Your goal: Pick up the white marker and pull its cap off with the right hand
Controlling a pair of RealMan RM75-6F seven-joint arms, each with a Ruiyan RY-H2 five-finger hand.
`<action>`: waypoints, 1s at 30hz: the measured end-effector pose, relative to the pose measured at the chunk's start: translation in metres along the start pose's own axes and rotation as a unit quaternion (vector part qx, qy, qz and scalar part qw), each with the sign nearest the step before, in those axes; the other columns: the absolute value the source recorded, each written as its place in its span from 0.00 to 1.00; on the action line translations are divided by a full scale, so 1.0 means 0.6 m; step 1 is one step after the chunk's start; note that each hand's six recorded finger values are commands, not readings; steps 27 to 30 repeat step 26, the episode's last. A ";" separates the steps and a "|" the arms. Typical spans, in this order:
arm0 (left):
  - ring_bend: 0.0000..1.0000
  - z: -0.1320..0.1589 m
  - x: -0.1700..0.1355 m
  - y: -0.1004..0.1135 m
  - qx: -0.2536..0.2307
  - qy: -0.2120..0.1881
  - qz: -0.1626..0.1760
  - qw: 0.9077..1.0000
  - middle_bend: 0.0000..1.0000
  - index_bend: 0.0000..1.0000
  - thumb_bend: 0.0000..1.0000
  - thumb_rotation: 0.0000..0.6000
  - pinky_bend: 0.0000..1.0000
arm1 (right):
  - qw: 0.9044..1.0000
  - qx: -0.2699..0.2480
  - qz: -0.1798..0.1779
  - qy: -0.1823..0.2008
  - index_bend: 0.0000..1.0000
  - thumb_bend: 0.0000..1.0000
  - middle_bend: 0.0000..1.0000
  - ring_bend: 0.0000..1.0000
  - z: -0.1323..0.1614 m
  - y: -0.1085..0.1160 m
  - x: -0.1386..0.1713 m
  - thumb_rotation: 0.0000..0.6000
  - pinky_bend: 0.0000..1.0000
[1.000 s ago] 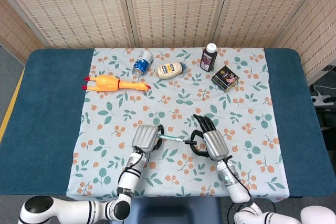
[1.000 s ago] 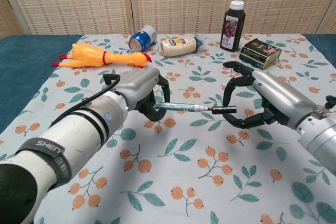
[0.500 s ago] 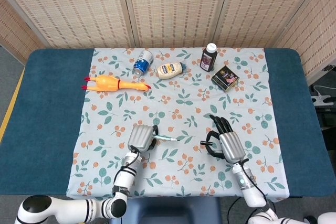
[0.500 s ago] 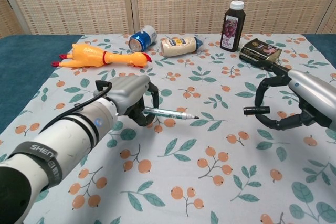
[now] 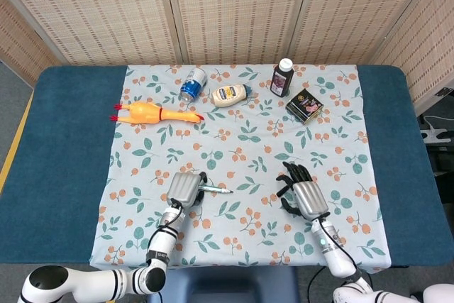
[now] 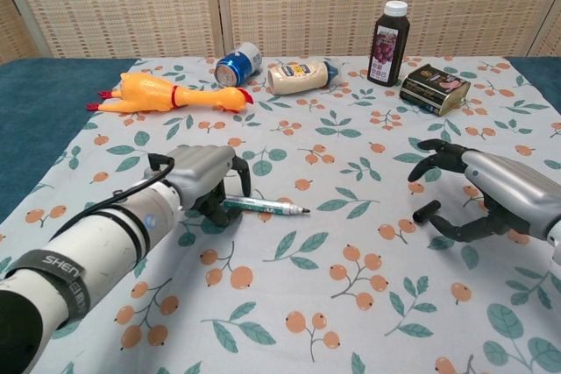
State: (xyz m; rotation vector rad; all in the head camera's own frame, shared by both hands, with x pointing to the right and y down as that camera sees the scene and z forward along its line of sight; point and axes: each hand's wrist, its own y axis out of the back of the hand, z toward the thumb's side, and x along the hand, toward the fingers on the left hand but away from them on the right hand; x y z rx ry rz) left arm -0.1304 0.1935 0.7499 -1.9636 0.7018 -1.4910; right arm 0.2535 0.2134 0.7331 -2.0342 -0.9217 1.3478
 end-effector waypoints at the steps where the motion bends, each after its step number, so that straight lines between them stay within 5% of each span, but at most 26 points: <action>1: 1.00 0.001 -0.001 0.001 -0.001 -0.001 -0.001 1.000 1.00 0.31 0.40 1.00 1.00 | 1.000 0.002 0.000 -0.001 0.16 0.32 0.00 0.00 0.001 0.001 0.002 1.00 0.00; 8: 1.00 0.007 -0.025 0.026 -0.023 -0.025 0.006 0.999 0.98 0.12 0.38 1.00 1.00 | 1.000 0.008 -0.021 0.006 0.07 0.31 0.00 0.00 0.001 0.040 0.031 1.00 0.00; 10: 0.93 0.006 -0.040 0.042 -0.028 -0.039 0.015 0.999 0.84 0.04 0.38 1.00 0.96 | 0.999 0.020 -0.030 0.007 0.03 0.29 0.00 0.00 -0.006 0.062 0.050 1.00 0.00; 11: 0.79 0.001 -0.053 0.053 -0.030 -0.050 0.022 0.998 0.66 0.01 0.38 1.00 0.86 | 0.999 0.027 -0.032 0.006 0.02 0.28 0.00 0.00 -0.011 0.072 0.060 1.00 0.00; 13: 0.34 -0.015 -0.077 0.070 -0.024 -0.070 0.032 0.997 0.26 0.00 0.39 1.00 0.51 | 0.998 0.051 -0.036 0.000 0.02 0.26 0.00 0.00 -0.025 0.097 0.090 1.00 0.00; 15: 0.02 -0.050 -0.109 0.084 0.000 -0.090 0.043 0.995 0.01 0.00 0.39 1.00 0.22 | 0.996 0.083 -0.040 -0.012 0.02 0.25 0.00 0.00 -0.044 0.125 0.129 1.00 0.00; 20: 0.00 -0.173 -0.216 0.089 0.047 -0.102 0.062 0.992 0.00 0.00 0.39 1.00 0.12 | 0.983 0.162 -0.066 -0.060 0.00 0.24 0.00 0.00 -0.085 0.192 0.227 1.00 0.00; 26: 0.00 -0.357 -0.361 0.103 0.048 -0.006 0.115 0.992 0.00 0.00 0.40 1.00 0.11 | 0.972 0.192 -0.090 -0.098 0.00 0.24 0.00 0.00 -0.096 0.229 0.287 1.00 0.00; 30: 0.00 -0.357 -0.361 0.103 0.048 -0.006 0.115 0.992 0.00 0.00 0.40 1.00 0.11 | 0.972 0.192 -0.090 -0.098 0.00 0.24 0.00 0.00 -0.096 0.229 0.287 1.00 0.00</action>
